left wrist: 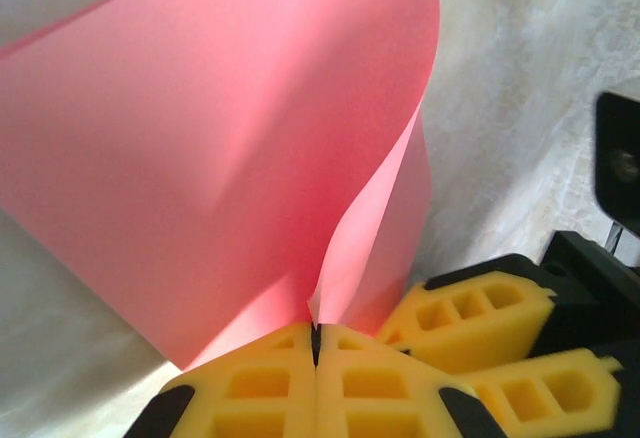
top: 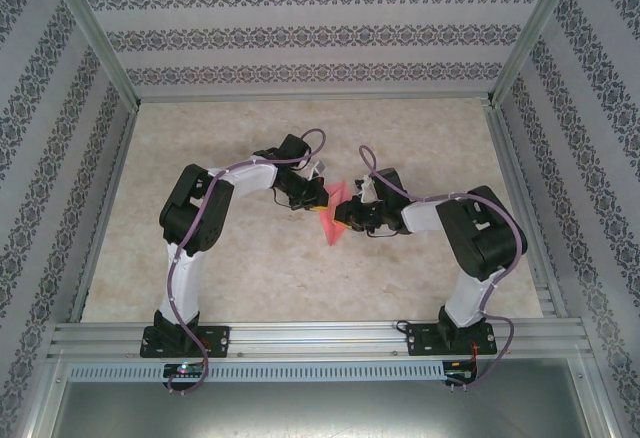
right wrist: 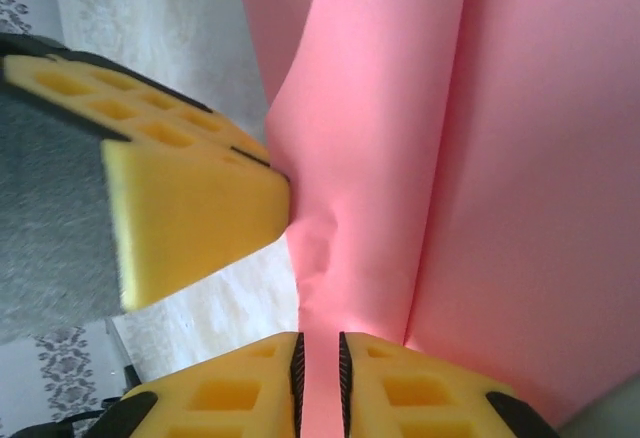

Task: Fold a paper plane with a square sheet of paper (pick it up from the middle)
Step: Fourth fold the wing at the center of the table.

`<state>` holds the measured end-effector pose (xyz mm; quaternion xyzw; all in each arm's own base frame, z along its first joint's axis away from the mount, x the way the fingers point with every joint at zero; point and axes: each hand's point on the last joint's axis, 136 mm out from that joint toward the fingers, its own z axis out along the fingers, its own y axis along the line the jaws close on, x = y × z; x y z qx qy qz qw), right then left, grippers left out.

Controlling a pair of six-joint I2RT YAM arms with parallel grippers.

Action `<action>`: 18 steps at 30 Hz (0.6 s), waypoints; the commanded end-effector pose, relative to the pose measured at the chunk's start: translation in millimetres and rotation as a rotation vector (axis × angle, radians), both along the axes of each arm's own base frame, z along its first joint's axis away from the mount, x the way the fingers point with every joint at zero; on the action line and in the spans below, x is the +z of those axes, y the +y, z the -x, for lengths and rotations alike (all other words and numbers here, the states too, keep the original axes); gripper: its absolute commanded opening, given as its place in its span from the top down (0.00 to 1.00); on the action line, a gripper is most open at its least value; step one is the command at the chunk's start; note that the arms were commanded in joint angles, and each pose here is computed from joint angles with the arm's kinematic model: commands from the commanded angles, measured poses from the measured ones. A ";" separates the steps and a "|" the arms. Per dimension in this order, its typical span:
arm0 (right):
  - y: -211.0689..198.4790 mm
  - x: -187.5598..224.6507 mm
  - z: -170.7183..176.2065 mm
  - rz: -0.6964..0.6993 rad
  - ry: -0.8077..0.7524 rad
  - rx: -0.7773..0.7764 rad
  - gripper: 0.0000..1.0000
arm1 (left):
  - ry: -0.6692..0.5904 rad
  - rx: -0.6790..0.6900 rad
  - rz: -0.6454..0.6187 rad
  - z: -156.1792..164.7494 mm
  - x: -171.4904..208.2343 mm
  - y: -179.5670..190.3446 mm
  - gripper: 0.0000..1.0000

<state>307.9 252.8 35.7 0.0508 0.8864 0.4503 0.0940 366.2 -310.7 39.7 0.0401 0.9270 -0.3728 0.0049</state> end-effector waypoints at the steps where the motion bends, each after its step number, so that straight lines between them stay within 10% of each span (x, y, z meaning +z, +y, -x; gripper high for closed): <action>1: -0.2 11.8 3.4 0.061 -0.058 0.041 0.79 | -0.010 -0.026 -0.030 6.5 -1.7 1.3 1.00; 18: 24.0 12.7 38.7 0.080 -0.054 0.099 0.80 | -0.010 -0.031 -0.027 11.7 -2.0 4.2 1.00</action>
